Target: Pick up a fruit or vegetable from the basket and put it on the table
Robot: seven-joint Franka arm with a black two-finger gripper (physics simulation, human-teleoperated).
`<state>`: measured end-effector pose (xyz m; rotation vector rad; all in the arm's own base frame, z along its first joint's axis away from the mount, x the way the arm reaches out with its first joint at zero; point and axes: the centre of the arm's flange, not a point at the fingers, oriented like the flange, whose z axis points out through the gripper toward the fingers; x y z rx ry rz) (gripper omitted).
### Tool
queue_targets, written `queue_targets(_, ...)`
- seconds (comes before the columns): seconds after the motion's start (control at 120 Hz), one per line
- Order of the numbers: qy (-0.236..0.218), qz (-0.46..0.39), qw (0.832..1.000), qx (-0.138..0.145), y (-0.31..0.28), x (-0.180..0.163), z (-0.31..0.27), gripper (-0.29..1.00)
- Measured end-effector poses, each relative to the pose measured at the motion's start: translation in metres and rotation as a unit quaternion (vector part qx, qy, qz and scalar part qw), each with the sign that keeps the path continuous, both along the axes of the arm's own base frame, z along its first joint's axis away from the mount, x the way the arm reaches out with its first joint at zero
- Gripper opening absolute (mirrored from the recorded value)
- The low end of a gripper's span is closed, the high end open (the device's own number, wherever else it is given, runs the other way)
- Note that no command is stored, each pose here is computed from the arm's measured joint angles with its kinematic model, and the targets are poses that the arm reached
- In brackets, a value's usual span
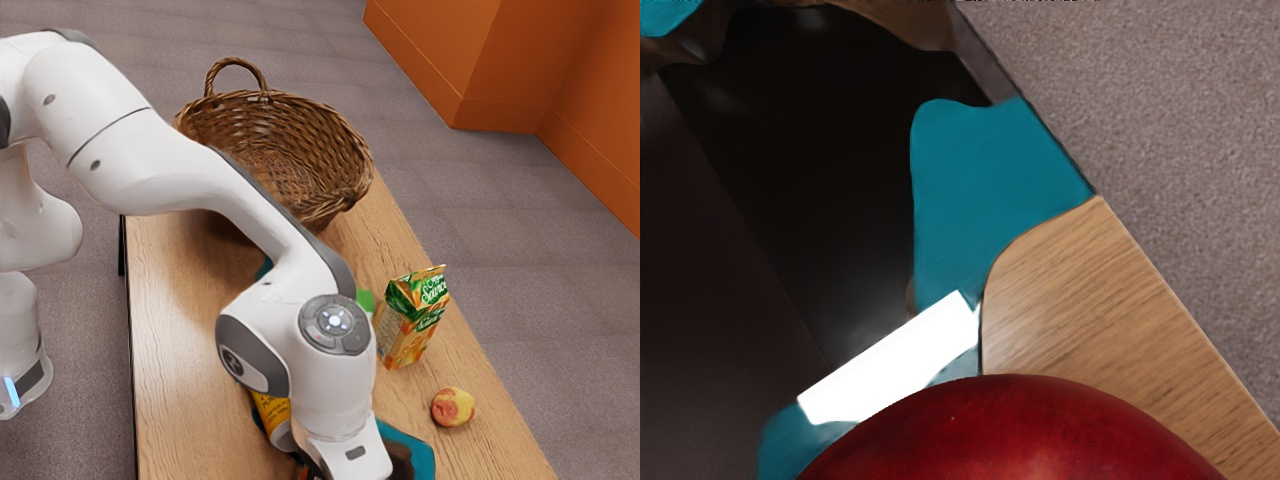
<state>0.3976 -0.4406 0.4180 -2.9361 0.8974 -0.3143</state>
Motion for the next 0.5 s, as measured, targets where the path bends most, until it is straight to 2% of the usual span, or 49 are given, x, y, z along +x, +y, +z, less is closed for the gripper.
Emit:
queue_targets(0.05,0.006,0.005,1.000,-0.003,0.001,0.000,-0.006,0.38)
queue_targets(0.2,0.010,0.011,1.000,-0.020,0.000,0.001,-0.005,0.57)
queue_targets(0.283,-0.019,0.008,0.999,-0.049,-0.016,0.016,0.056,0.62)
queue_targets(0.342,-0.069,0.015,0.995,-0.077,-0.025,0.037,0.170,0.64)
queue_targets(0.375,-0.131,0.033,0.984,-0.117,-0.005,0.041,0.301,0.65)
queue_targets(0.4,-0.180,0.068,0.970,-0.148,0.046,0.036,0.402,0.66)
queue_targets(0.425,-0.232,0.121,0.949,-0.177,0.130,0.013,0.497,0.66)
queue_targets(0.442,-0.259,0.165,0.933,-0.186,0.193,-0.008,0.542,0.66)
queue_targets(0.475,-0.281,0.244,0.911,-0.179,0.286,-0.058,0.586,0.67)
queue_targets(0.5,-0.273,0.278,0.906,-0.167,0.321,-0.091,0.593,0.68)
